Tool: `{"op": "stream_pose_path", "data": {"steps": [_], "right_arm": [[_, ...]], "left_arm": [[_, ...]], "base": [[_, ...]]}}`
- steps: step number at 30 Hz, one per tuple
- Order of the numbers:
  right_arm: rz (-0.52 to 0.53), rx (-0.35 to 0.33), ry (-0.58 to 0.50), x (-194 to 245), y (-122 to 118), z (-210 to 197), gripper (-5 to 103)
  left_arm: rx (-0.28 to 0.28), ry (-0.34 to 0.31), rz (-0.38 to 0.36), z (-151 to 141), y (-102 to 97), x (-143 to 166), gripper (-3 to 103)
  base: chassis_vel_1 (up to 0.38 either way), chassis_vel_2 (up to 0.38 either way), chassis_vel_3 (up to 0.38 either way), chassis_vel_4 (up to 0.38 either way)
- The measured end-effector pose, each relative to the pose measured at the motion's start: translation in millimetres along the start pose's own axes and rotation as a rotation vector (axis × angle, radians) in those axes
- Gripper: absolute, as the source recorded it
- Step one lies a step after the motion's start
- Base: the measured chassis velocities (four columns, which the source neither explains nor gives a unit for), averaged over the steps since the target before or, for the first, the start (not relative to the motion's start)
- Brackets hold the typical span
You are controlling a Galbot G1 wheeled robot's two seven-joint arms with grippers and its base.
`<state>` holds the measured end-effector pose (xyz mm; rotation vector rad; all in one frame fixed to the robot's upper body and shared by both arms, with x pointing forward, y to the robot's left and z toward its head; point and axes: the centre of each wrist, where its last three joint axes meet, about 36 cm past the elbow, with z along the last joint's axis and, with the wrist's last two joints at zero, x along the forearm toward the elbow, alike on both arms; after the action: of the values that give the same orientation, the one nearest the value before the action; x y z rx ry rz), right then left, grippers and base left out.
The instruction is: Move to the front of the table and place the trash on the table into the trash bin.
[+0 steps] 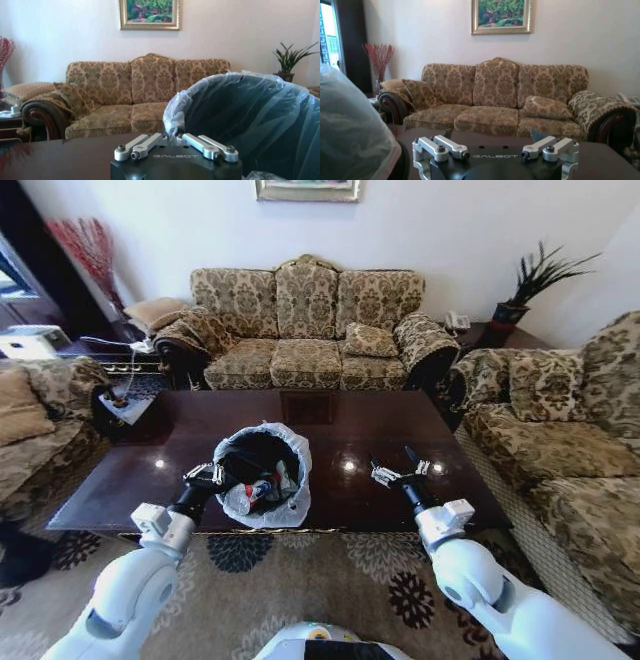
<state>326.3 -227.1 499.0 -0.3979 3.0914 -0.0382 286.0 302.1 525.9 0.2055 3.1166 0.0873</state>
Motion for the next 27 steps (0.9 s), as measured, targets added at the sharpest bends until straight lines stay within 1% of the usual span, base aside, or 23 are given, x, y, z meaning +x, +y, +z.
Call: {"op": "stream_pose_path", "data": {"steps": [5,9,11,18,27], "right_arm": [[-0.008,0.006,0.003,1,3,2,100],[-0.014,0.006,0.003,0,4,3,100],[-0.017,0.007,0.002,0,5,4,100],[-0.037,0.005,-0.009,-3,9,5,100],[-0.05,0.003,-0.008,-7,13,7,100]], "left_arm": [[0.002,-0.001,0.005,0,-1.3,-1,3],[0.0,-0.001,0.008,0,-1.5,-1,3],[-0.002,0.0,0.008,-1,-1.3,-2,3],[-0.003,0.003,0.007,0,-0.5,-3,3],[-0.002,0.003,0.005,0,-0.3,-3,3]], "base": [[0.038,-0.005,-0.053,0.001],[0.181,0.002,-0.151,0.004],[0.259,0.007,-0.307,-0.004],[0.391,0.024,-0.401,-0.021],[0.513,0.049,-0.503,-0.048]]}}
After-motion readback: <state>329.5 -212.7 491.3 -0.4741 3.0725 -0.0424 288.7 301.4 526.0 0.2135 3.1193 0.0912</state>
